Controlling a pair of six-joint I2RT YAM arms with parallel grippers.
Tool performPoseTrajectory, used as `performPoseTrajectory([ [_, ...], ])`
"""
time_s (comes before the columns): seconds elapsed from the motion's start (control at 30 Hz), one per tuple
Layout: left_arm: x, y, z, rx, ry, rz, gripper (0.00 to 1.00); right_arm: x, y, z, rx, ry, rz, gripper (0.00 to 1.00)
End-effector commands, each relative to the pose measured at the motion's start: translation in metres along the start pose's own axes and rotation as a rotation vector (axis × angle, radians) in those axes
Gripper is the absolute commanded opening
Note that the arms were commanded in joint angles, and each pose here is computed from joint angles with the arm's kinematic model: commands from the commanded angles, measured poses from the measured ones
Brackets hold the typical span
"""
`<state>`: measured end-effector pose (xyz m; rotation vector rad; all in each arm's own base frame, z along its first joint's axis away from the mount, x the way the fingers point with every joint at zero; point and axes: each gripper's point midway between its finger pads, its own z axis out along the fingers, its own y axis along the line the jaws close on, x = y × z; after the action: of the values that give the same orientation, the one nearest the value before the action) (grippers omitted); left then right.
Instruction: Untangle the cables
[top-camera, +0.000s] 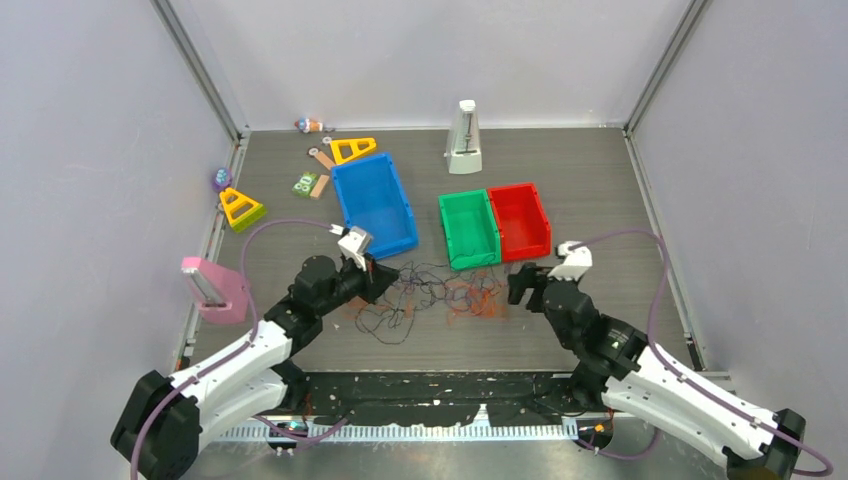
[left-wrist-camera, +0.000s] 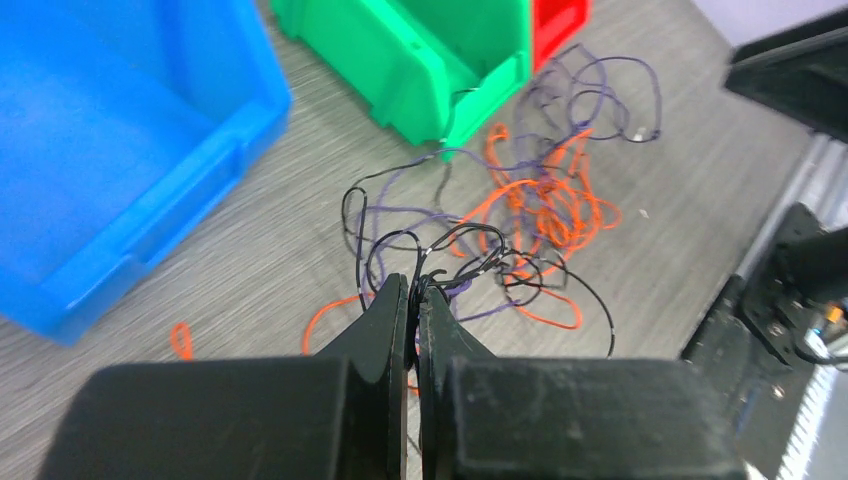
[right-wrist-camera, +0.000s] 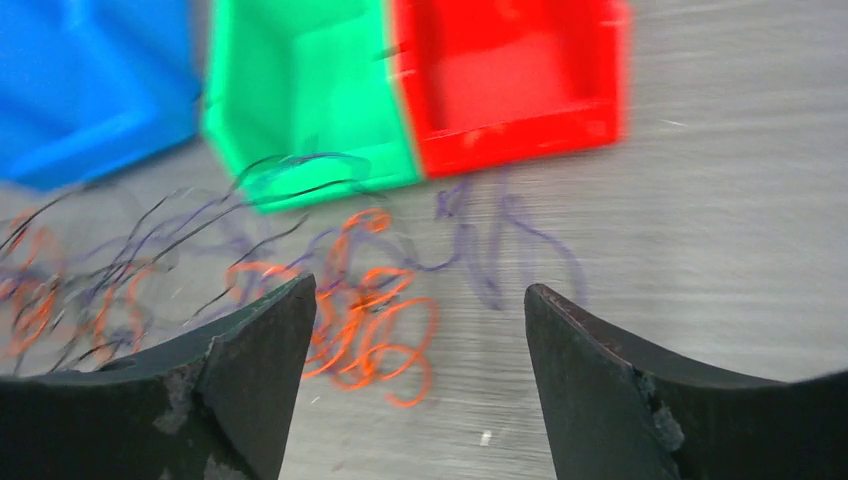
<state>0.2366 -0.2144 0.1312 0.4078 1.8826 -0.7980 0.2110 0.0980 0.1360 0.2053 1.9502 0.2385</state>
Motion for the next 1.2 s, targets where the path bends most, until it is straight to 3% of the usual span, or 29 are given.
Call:
performPoseTrajectory([
  [0.0,-0.030,-0.042,-0.003,0.221,-0.093,0.067,0.00,-0.030,0.104,-0.017,-0.508,-0.046,-0.141,0.83],
  [0.3,-0.036,-0.058,-0.015,0.313,-0.149,0.093,0.00,-0.010,0.193,-0.029,-0.887,0.089,-0.316,0.85],
  [0.5,-0.036,-0.065,-0.016,0.352,-0.149,0.094,0.00,0.005,0.228,-0.028,-1.010,0.123,-0.345,0.84],
  [0.6,-0.037,-0.062,-0.014,0.334,-0.150,0.090,0.00,0.018,0.237,-0.018,-1.009,0.168,-0.336,0.76],
  [0.8,-0.038,-0.059,-0.017,0.316,-0.174,0.096,0.00,0.033,0.236,0.008,-0.911,0.192,-0.293,0.59],
  [0.87,-0.040,-0.057,-0.019,0.306,-0.189,0.098,0.00,0.034,0.233,0.012,-0.884,0.187,-0.280,0.45],
  [0.9,-0.042,-0.056,-0.020,0.296,-0.199,0.098,0.00,0.033,0.231,0.013,-0.871,0.187,-0.267,0.31],
  [0.97,-0.043,-0.050,-0.021,0.258,-0.209,0.093,0.00,0.034,0.219,0.020,-0.798,0.184,-0.252,0.16],
  [1.03,-0.043,-0.037,-0.021,0.184,-0.217,0.082,0.00,0.026,0.191,0.036,-0.618,0.142,-0.228,0.07],
  [1.17,-0.044,0.011,-0.025,-0.094,-0.231,0.037,0.00,0.014,0.120,0.046,-0.303,0.061,-0.154,0.05],
])
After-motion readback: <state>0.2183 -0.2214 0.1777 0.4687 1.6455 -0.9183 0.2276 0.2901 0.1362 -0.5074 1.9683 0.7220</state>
